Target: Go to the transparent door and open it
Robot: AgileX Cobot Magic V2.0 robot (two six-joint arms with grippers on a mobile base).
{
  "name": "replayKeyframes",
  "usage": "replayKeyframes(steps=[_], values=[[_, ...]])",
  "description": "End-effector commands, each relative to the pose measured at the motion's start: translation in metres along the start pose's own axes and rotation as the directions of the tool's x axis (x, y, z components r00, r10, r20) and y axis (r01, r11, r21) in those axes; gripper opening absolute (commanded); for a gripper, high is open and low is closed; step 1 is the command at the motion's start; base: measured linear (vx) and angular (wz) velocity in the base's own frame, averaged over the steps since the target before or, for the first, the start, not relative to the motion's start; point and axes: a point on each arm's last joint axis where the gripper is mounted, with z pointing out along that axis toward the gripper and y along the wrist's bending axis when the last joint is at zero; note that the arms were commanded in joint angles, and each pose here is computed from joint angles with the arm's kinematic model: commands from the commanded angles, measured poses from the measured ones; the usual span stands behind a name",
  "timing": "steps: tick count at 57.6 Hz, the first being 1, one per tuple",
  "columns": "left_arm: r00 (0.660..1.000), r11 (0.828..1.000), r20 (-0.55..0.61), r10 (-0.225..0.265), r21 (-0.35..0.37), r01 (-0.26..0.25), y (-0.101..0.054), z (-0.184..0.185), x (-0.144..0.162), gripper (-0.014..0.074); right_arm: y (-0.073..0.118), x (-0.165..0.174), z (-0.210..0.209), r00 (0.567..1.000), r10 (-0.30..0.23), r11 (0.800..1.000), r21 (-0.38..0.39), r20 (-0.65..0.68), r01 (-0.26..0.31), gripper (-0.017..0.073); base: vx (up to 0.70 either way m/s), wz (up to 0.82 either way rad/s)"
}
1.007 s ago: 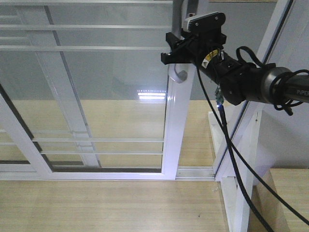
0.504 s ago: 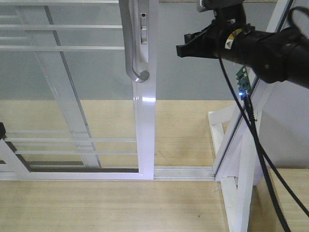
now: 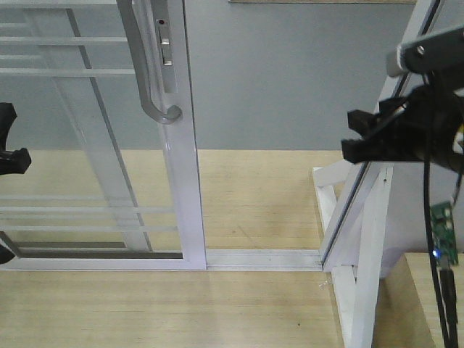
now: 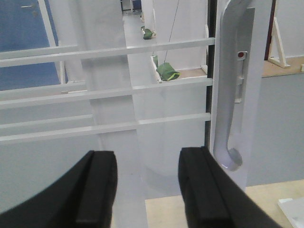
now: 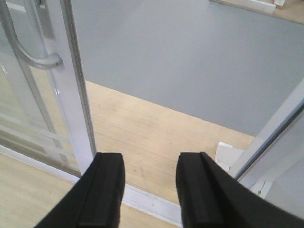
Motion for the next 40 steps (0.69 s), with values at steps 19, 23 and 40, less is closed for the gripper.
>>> replayKeyframes(steps=[19, 23, 40], values=[[0.993, 0.991, 0.104, 0.063, 0.11, -0.074, -0.008, 0.096, -0.041, 0.0498, -0.006, 0.021, -0.061, 0.988, 0.009, 1.0, 0.026, 0.152, -0.013, 0.0347, 0.0, 0.0], [0.993, 0.991, 0.11, 0.053, 0.114, -0.066, -0.008, 0.114, -0.041, 0.0503, -0.007, 0.021, -0.063, 0.988, 0.006, 0.999, 0.03, 0.153, -0.011, 0.0347, 0.0, 0.0], [0.986, 0.99, 0.162, -0.032, 0.138, 0.01, -0.009, 0.166, -0.044, 0.0504, -0.011, 0.023, -0.064, 0.989, -0.078, 0.994, 0.082, 0.128, 0.068, 0.0347, 0.0, 0.0]])
